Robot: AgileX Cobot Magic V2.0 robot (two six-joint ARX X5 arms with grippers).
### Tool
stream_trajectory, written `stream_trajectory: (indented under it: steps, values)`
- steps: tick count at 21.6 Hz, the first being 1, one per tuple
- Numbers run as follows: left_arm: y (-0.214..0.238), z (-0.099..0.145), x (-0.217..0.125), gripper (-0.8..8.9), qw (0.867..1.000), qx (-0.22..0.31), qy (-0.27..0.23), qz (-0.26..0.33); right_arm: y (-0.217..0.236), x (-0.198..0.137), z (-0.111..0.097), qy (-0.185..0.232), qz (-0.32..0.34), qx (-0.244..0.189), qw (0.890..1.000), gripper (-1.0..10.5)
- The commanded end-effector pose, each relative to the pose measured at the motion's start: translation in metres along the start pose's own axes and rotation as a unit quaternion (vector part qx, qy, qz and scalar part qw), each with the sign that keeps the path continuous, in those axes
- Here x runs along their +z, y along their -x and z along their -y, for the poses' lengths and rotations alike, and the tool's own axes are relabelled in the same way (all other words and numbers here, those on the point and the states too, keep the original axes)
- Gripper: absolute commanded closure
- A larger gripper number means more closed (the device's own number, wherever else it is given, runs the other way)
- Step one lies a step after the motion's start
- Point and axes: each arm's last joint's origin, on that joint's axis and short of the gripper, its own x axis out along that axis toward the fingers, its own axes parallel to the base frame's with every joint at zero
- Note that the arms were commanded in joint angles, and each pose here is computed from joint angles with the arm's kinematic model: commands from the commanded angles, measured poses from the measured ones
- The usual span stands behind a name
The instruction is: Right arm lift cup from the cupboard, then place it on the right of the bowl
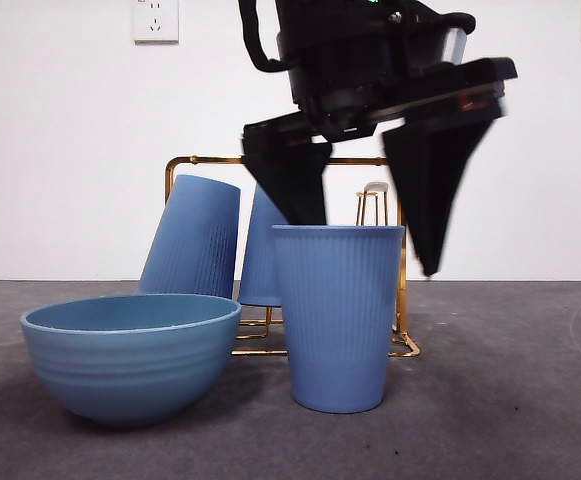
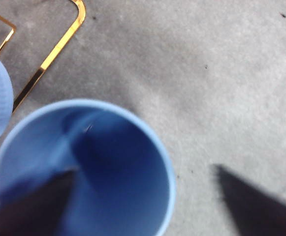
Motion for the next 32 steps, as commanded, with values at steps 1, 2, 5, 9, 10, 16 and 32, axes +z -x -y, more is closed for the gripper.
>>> stream_trajectory:
  steps: [1,2,5,9,10,16,32]
  values:
    - [0.011,0.004,0.005,1.85,1.0,0.0,-0.004,0.013,0.003,0.002,-0.002,0.009,0.008,0.002,1.0,4.0]
    - [0.019,0.003,0.004,1.86,1.0,-0.001,0.001,0.022,0.003,0.002,-0.002,0.009,0.008,0.002,1.0,4.0]
    - [0.053,0.001,-0.002,1.88,0.998,-0.008,0.011,0.062,0.003,0.002,-0.002,0.009,0.008,0.002,1.0,4.0]
    - [0.099,-0.006,-0.022,1.88,0.995,-0.011,0.005,0.098,0.002,0.002,-0.002,0.026,0.002,0.016,1.0,4.0]
    - [0.107,-0.011,-0.029,1.88,0.995,-0.01,0.007,0.102,0.002,0.002,-0.003,0.032,-0.001,0.025,0.999,4.0]
    - [0.138,-0.043,-0.097,1.88,0.987,0.037,0.054,0.146,0.003,0.004,-0.004,0.058,0.01,0.039,0.998,4.0]
    - [0.158,-0.069,-0.274,7.87,0.916,0.092,0.187,0.343,0.004,0.017,-0.009,0.092,0.076,0.054,0.991,9.2]
